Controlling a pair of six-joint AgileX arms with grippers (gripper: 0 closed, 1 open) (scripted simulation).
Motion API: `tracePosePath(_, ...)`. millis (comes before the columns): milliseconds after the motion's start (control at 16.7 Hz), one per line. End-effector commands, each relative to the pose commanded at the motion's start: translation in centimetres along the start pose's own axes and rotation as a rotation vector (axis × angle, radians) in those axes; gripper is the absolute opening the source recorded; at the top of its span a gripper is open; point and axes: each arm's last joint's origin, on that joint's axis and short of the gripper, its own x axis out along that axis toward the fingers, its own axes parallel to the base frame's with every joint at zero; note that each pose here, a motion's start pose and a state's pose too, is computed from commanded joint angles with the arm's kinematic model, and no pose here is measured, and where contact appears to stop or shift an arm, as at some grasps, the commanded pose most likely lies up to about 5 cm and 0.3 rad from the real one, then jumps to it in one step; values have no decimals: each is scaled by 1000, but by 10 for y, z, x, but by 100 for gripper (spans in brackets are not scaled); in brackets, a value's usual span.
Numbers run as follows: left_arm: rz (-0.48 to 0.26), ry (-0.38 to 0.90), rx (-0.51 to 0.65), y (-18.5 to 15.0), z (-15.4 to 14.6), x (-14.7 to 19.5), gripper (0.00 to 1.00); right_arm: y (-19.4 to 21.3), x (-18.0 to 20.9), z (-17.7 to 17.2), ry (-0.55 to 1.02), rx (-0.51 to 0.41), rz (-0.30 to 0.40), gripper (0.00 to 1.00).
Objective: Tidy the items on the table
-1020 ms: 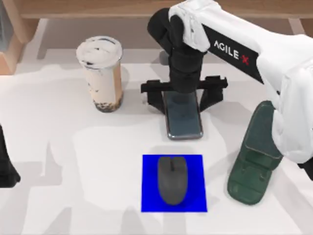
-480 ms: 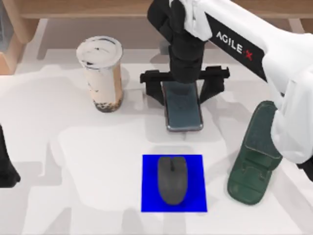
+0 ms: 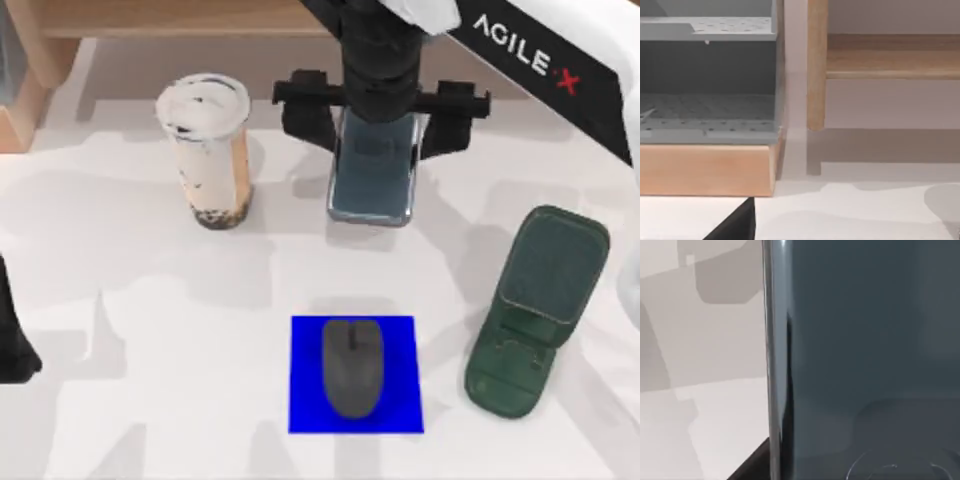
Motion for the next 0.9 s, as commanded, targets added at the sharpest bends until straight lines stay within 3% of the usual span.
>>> tracePosePath(240, 0, 0, 0, 0, 0, 0, 100, -19, -95, -48, -240, 234, -9, 0)
tracePosePath(420, 0, 0, 0, 0, 0, 0, 100, -38, -130, -95, -401, 369, -24, 0)
tracePosePath(660, 0, 0, 0, 0, 0, 0, 100, -60, -119, -158, -584, 417, -95, 0)
tracePosePath(900, 0, 0, 0, 0, 0, 0, 100, -80, -82, -209, -729, 345, -174, 0)
